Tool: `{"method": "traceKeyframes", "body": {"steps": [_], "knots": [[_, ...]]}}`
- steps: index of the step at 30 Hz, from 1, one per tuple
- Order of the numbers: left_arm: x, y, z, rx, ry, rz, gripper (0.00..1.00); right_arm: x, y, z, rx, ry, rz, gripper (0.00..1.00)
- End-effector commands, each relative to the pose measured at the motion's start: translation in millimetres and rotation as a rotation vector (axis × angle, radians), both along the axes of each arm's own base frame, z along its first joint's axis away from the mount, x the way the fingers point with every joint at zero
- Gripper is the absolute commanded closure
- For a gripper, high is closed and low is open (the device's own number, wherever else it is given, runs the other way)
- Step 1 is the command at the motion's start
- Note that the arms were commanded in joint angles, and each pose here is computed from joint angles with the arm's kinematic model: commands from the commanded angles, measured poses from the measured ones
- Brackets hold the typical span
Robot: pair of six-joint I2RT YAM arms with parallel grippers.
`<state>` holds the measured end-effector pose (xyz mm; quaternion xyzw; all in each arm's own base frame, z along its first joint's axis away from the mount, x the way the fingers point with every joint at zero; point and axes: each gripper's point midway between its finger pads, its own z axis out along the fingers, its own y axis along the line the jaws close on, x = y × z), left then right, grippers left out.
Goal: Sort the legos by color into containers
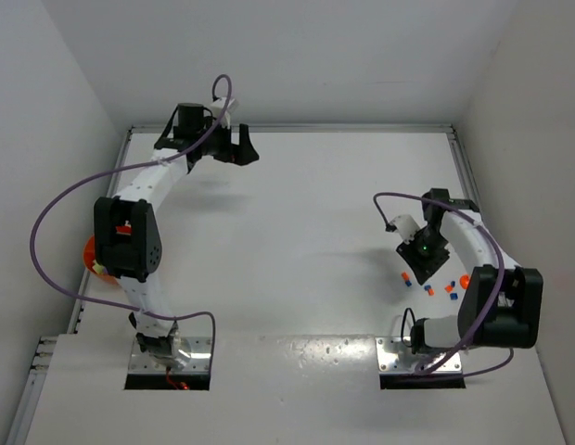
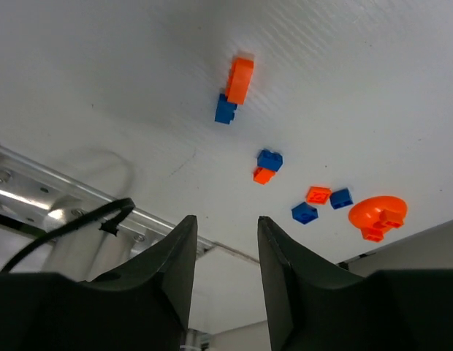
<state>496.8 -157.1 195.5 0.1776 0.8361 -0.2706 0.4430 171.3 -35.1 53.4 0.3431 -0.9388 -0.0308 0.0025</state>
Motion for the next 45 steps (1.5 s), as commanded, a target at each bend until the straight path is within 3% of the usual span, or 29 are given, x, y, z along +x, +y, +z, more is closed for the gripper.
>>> {"method": "traceKeyframes", "body": {"steps": [1, 5, 22, 33, 39, 45], "knots": [[8, 4, 35, -0.042, -0.089, 0.056, 0.00, 7, 7, -11, -0.004, -0.005, -0.145, 0.61], [7, 3, 35, -0.032, -0.090, 0.066, 0.00, -1, 3, -21, -0.059, 0.039, -0.263, 0.64], [0, -8, 21, -0.020, -0.062, 0.057, 0.00, 13, -2, -50, -0.084, 0.035, -0.228, 0.64], [1, -7, 21, -0.007, -0.073, 0.049, 0.00, 17, 12, -54, -0.028, 0.068, -0.201, 0.51], [0, -7, 12, 0.002, -0.060, 0.045, 0.00, 17, 17, -59, -0.030, 0.078, -0.173, 0.50], [1, -5, 12, 0.019, -0.072, 0.045, 0.00, 21, 20, -64, -0.045, 0.098, -0.181, 0.63]]}}
